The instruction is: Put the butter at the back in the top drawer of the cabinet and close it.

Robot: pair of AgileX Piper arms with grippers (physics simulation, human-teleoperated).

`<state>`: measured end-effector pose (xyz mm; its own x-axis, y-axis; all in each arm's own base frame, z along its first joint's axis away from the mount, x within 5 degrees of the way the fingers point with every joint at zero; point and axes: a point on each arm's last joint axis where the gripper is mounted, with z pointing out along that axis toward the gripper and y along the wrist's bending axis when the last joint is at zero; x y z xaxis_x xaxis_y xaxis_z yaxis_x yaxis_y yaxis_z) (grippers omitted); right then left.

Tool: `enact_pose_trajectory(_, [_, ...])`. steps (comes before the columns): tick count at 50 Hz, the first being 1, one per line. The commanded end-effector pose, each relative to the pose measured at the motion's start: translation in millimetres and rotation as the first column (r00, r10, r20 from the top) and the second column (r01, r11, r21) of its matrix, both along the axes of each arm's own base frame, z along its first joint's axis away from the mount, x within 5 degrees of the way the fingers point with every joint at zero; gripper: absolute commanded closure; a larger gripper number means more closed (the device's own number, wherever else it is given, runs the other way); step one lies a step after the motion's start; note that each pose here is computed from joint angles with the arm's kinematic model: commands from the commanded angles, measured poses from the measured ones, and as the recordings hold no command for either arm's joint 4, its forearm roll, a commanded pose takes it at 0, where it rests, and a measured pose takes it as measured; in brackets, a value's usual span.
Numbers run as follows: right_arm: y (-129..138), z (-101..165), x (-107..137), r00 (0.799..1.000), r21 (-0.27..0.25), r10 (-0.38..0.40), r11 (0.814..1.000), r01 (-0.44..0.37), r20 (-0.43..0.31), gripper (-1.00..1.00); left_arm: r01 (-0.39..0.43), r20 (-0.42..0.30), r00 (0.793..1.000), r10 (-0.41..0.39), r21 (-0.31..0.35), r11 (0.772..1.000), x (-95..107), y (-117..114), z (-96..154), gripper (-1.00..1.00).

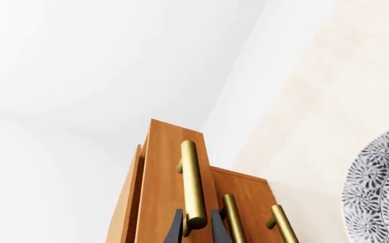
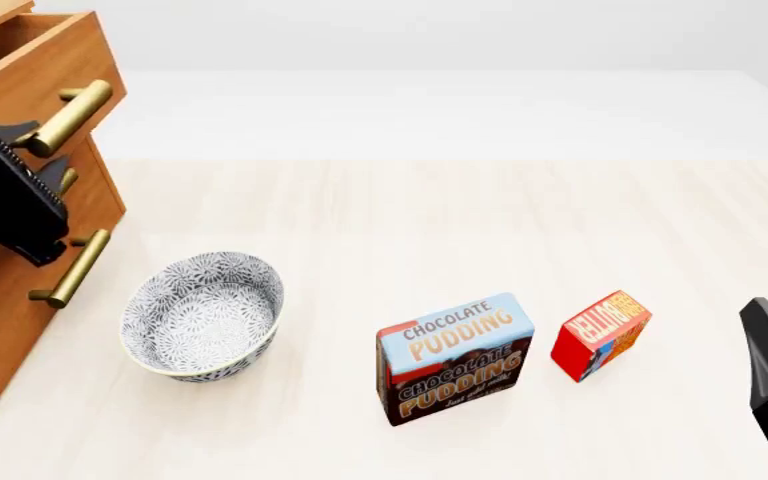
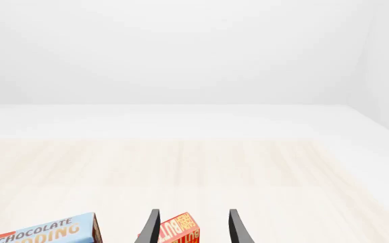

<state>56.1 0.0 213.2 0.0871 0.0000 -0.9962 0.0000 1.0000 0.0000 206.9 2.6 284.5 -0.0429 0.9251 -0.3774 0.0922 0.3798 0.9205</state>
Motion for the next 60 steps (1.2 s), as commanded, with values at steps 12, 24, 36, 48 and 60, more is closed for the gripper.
enact_pose_trajectory(12, [0, 0, 0, 1.0, 0.0, 0.0, 1.0, 0.0, 0.0, -1.0, 0.148, -0.018, 0.989, -0.148, -0.025, 0.989, 6, -34, 0, 1.0])
enact_pose_trajectory(24, [0, 0, 0, 1.0, 0.0, 0.0, 1.0, 0.0, 0.0, -1.0, 0.171, -0.021, 0.985, -0.171, -0.035, 0.985, 2, -39, 5, 1.0])
enact_pose_trajectory(36, [0, 0, 0, 1.0, 0.0, 0.0, 1.0, 0.0, 0.0, -1.0, 0.18, -0.014, 0.983, -0.18, -0.035, 0.983, -4, -40, 13, 1.0])
enact_pose_trajectory(48, [0, 0, 0, 1.0, 0.0, 0.0, 1.0, 0.0, 0.0, -1.0, 0.187, -0.006, 0.982, -0.188, -0.052, 0.981, -11, -40, 24, 1.0])
enact_pose_trajectory(60, [0, 0, 0, 1.0, 0.0, 0.0, 1.0, 0.0, 0.0, -1.0, 0.193, 0.004, 0.981, -0.194, -0.093, 0.977, -18, -41, 48, -1.0])
